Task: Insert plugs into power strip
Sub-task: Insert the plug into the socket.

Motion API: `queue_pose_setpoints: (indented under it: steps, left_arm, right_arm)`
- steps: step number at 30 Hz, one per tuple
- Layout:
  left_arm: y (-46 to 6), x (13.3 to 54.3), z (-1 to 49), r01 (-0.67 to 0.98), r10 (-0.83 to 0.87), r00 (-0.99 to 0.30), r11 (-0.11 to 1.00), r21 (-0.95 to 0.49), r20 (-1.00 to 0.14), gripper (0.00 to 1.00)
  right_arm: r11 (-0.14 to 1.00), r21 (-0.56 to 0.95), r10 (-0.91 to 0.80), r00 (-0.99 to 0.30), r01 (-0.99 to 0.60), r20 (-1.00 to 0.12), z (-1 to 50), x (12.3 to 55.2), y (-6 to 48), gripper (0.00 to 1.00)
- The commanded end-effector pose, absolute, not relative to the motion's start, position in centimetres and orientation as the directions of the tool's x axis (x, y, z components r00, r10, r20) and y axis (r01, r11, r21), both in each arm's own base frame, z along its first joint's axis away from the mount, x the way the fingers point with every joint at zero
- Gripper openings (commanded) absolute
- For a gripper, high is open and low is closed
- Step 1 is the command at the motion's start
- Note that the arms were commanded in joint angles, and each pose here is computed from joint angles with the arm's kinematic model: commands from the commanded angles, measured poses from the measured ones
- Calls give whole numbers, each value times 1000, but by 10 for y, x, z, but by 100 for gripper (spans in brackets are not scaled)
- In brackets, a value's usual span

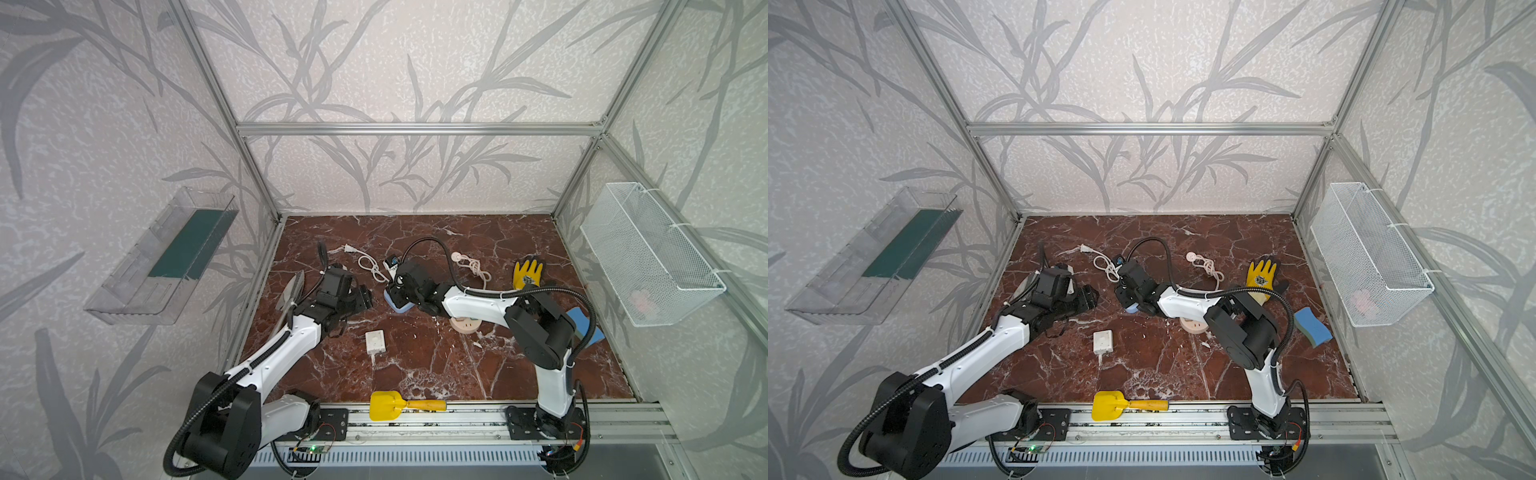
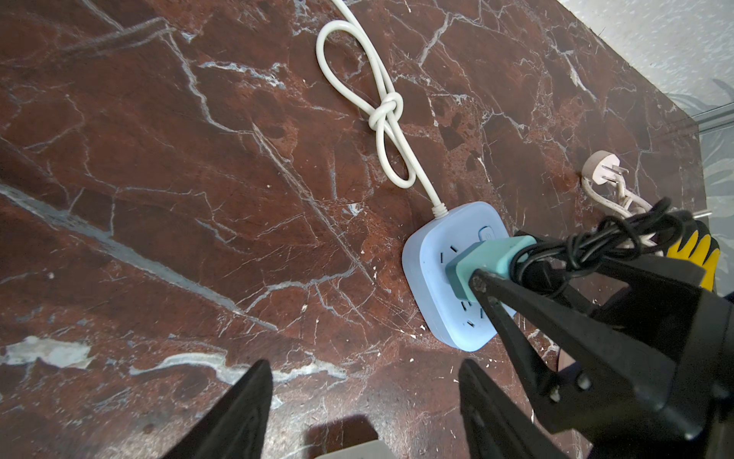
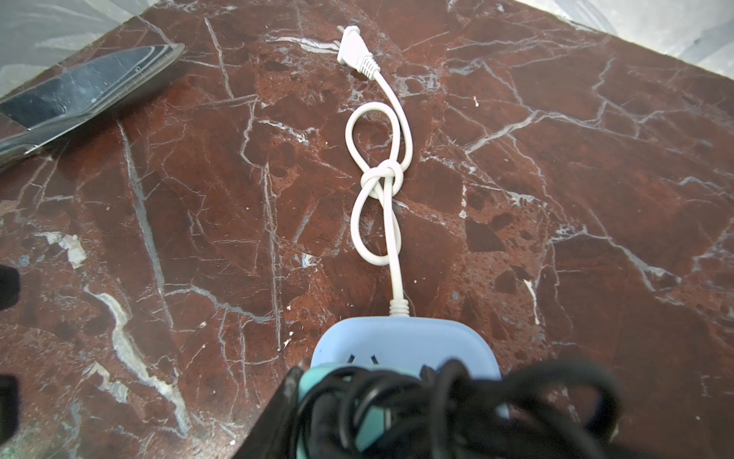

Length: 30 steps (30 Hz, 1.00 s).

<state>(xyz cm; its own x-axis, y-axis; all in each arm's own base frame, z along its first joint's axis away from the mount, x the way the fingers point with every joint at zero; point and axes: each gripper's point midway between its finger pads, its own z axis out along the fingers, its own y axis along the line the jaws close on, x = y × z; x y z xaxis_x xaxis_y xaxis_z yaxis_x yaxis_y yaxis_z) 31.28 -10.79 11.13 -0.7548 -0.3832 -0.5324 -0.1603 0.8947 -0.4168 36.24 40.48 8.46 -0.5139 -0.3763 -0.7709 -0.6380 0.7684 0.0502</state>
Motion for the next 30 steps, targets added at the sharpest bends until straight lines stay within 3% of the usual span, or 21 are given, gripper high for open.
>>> queue_pose_setpoints:
  steps: [1,21,30]
  left_arm:
    - [-105,312,107,-178,-400,-751,889,-423,-525,75]
    - [-107,312,99,-185,-404,-759,886,-425,-511,74]
    - [-105,310,97,-192,-406,-760,886,-421,-508,82]
  right_arm:
    - [750,-28,-562,-613,-661,-555,14,319,374,0]
    - [783,-17,-557,-689,-622,-464,-17,306,357,0]
    - [799,-43,-552,-703,-599,-448,-18,309,352,0]
